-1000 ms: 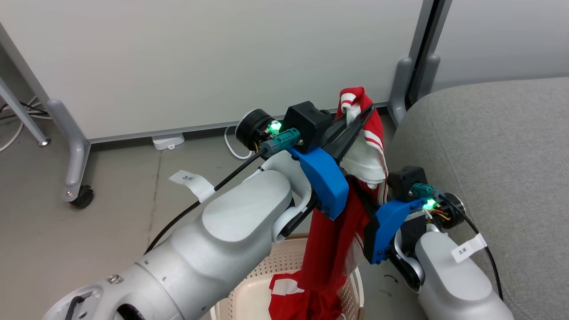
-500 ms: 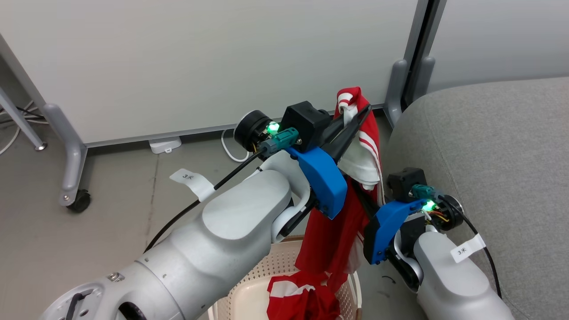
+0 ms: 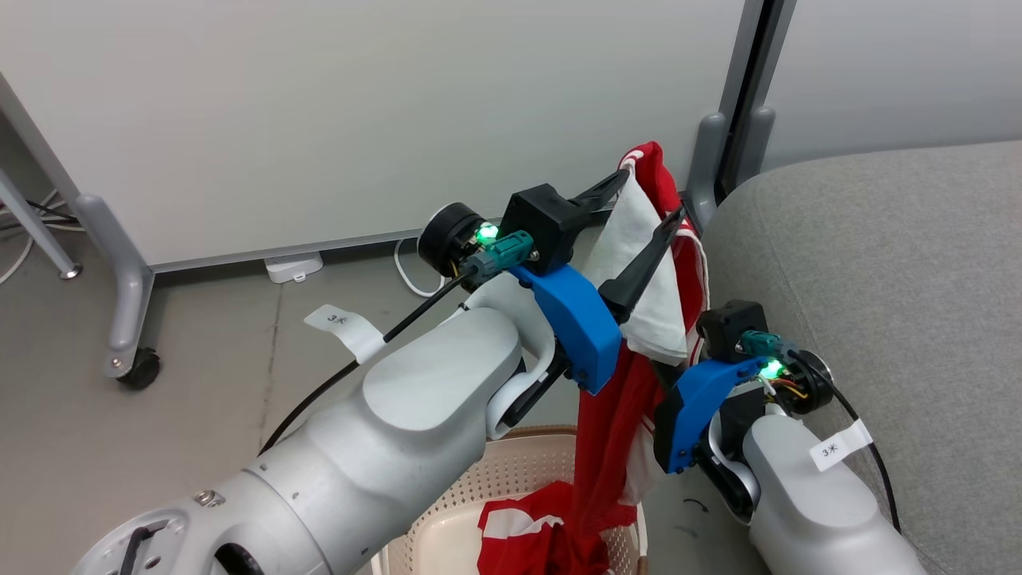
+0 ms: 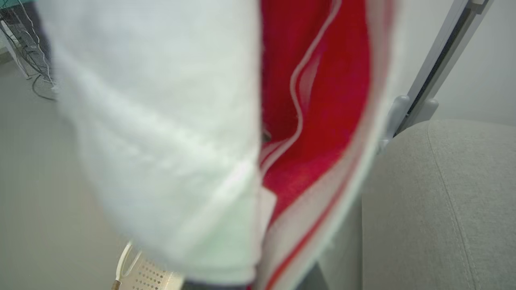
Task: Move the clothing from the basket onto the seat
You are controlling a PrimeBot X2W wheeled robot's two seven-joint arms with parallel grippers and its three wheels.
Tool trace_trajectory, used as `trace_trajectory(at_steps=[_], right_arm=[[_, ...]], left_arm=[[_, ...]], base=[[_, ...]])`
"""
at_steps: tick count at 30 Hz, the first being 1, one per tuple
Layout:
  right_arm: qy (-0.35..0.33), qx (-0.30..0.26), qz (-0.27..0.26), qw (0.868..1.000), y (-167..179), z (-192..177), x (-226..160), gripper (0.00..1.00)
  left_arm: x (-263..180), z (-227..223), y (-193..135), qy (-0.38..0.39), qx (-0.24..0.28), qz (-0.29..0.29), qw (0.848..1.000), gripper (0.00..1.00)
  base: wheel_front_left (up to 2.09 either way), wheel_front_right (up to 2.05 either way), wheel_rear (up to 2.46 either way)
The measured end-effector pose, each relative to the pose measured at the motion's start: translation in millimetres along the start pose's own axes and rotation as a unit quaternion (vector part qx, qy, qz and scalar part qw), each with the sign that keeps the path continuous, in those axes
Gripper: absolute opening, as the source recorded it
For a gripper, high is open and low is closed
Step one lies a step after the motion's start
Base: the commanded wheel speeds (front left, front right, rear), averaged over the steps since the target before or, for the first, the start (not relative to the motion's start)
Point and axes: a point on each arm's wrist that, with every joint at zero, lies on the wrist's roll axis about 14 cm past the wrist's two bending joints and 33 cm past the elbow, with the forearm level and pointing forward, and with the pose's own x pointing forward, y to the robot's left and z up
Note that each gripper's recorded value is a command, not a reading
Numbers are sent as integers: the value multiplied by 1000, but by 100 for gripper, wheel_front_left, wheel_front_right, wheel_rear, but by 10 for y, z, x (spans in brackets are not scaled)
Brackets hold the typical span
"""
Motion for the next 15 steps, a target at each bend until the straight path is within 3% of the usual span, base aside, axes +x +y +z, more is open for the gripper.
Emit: trace_trajectory(at_steps=[15], right_arm=[[-14, 5, -22, 1000, -170, 68, 13, 0]], left_arm=[[-139, -226, 186, 2, -25, 39, 999, 100]], base=[[0, 0, 0]])
